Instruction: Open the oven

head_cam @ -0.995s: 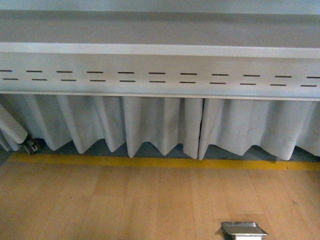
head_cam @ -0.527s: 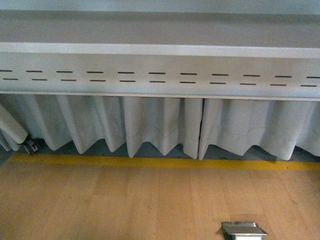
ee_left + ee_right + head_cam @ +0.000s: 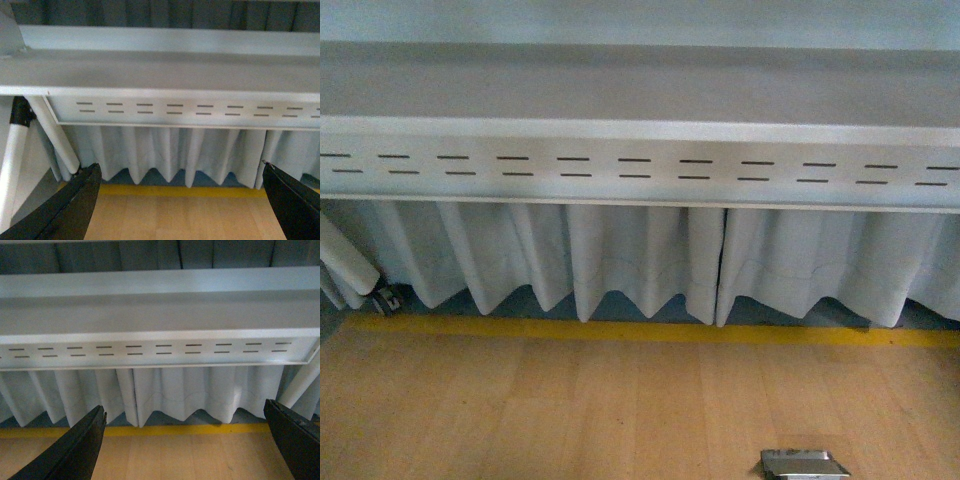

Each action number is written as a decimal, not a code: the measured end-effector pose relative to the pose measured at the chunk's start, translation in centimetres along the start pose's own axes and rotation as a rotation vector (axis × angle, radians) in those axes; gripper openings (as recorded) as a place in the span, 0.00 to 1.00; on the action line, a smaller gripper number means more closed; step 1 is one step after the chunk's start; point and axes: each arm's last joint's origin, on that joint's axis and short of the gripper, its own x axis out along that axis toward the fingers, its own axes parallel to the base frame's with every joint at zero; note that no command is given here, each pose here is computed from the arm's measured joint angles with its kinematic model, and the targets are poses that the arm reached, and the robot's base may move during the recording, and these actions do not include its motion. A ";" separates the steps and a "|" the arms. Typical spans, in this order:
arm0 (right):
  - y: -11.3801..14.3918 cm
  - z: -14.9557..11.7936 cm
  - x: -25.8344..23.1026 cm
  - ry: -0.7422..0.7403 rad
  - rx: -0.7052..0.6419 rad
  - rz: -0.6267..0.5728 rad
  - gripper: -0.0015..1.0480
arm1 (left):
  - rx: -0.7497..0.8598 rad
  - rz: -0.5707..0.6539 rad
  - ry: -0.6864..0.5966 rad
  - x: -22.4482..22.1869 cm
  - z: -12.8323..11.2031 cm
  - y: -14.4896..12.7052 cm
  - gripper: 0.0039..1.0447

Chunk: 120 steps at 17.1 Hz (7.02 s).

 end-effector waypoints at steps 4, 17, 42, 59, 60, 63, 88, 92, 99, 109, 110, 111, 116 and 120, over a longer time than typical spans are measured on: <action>0.0 0.0 0.0 -0.003 -0.003 0.002 0.94 | 0.002 0.002 -0.003 0.0 0.0 0.0 0.94; 0.0 0.0 0.0 -0.003 -0.003 0.001 0.94 | 0.002 0.001 -0.003 0.0 0.0 0.0 0.94; 0.0 0.0 0.0 -0.003 -0.002 0.000 0.94 | 0.003 0.001 -0.003 0.0 0.0 0.0 0.94; 0.0 0.0 0.0 -0.003 -0.002 0.000 0.94 | -0.465 0.026 0.400 2.6 0.4 -1.8 0.94; 0.0 0.0 0.0 -0.003 -0.002 0.000 0.94 | -0.670 0.041 0.450 4.1 0.0 -3.3 0.94; 0.0 0.0 0.0 -0.003 -0.003 0.000 0.94 | -1.138 0.101 0.562 7.8 -2.0 -8.0 0.94; 0.0 0.0 0.0 -0.003 -0.002 0.000 0.94 | -1.418 0.058 0.753 18.0 -11.7 -19.0 0.94; 0.0 0.0 0.0 -0.003 -0.002 0.000 0.94 | -1.422 0.061 0.747 18.6 -12.0 -18.6 0.94; 0.0 0.0 0.0 -0.003 -0.002 0.000 0.94 | -1.398 0.075 0.752 18.7 -13.0 -18.2 0.94; 0.0 0.0 0.0 -0.003 -0.002 0.000 0.94 | -1.380 0.074 0.745 19.2 -13.0 -17.6 0.94; 0.0 0.0 0.0 -0.003 -0.002 0.000 0.94 | -1.380 0.074 0.745 19.2 -13.0 -17.6 0.94; 0.0 0.0 0.0 -0.003 -0.002 0.000 0.94 | -1.380 0.074 0.745 19.2 -13.0 -17.6 0.94; -0.5 -0.2 0.1 0.273 0.120 -0.087 0.94 | -1.380 0.074 0.746 19.2 -13.0 -17.6 0.94; -2.1 0.1 0.8 0.267 0.208 -0.211 0.93 | -1.379 0.074 0.747 19.2 -13.0 -17.6 0.94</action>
